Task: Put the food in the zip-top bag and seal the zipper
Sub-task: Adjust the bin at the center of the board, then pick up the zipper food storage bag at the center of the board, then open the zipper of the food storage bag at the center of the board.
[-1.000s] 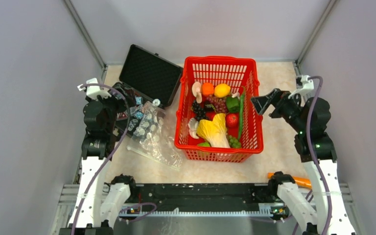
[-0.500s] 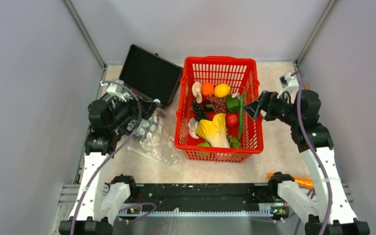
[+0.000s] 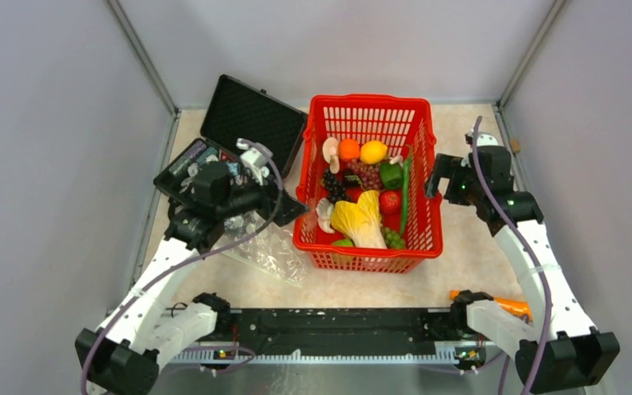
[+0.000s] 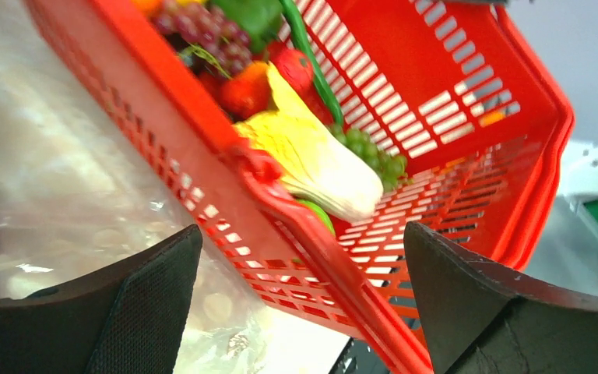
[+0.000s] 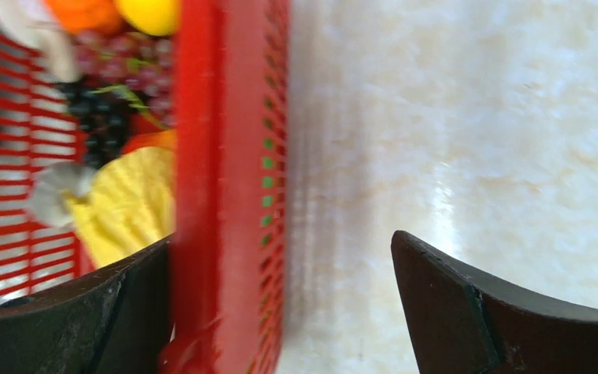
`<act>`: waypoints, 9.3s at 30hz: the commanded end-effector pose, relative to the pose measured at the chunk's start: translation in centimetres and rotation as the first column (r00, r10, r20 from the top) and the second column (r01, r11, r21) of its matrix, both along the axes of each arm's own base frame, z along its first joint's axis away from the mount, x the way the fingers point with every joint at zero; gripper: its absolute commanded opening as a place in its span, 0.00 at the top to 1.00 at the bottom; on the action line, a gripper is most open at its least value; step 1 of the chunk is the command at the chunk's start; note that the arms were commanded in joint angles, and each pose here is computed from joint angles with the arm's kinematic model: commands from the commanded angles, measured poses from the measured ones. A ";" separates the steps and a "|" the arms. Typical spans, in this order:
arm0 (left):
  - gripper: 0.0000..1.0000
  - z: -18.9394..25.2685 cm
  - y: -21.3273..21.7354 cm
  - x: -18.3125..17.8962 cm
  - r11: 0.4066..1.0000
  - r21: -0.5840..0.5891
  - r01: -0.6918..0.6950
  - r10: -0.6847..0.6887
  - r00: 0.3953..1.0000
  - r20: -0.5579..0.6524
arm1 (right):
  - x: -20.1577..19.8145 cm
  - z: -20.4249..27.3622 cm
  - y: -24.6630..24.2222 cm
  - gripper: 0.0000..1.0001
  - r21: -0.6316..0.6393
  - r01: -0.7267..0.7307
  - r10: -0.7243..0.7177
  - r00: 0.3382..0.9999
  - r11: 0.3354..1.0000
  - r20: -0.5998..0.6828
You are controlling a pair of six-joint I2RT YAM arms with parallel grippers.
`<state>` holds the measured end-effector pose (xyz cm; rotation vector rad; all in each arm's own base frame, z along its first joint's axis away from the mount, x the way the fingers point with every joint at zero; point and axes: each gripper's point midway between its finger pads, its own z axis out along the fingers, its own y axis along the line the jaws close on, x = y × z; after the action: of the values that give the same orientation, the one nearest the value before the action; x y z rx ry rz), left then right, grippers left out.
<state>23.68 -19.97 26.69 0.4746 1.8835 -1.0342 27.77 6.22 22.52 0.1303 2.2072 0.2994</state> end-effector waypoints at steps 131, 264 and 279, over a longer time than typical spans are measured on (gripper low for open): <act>1.00 12.8 18.6 0.1 0.493 -0.335 -0.803 0.828 0.551 -0.103 | -3.9 7.4 37.3 0.17 0.059 -0.705 0.632 0.666 0.707 0.397; 1.00 24.0 4.8 -10.3 0.882 -0.470 0.025 0.206 0.878 0.433 | -7.7 16.6 24.0 0.18 0.166 -0.738 0.442 0.551 0.654 0.708; 1.00 24.0 4.4 -10.8 0.861 -0.504 0.067 0.173 0.894 0.415 | -9.8 18.6 25.7 0.60 0.134 -0.852 0.468 0.402 0.507 0.787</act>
<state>13.87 -15.27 49.62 0.2681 1.1993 -1.1798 18.01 31.71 39.36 -0.5786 1.3260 1.2242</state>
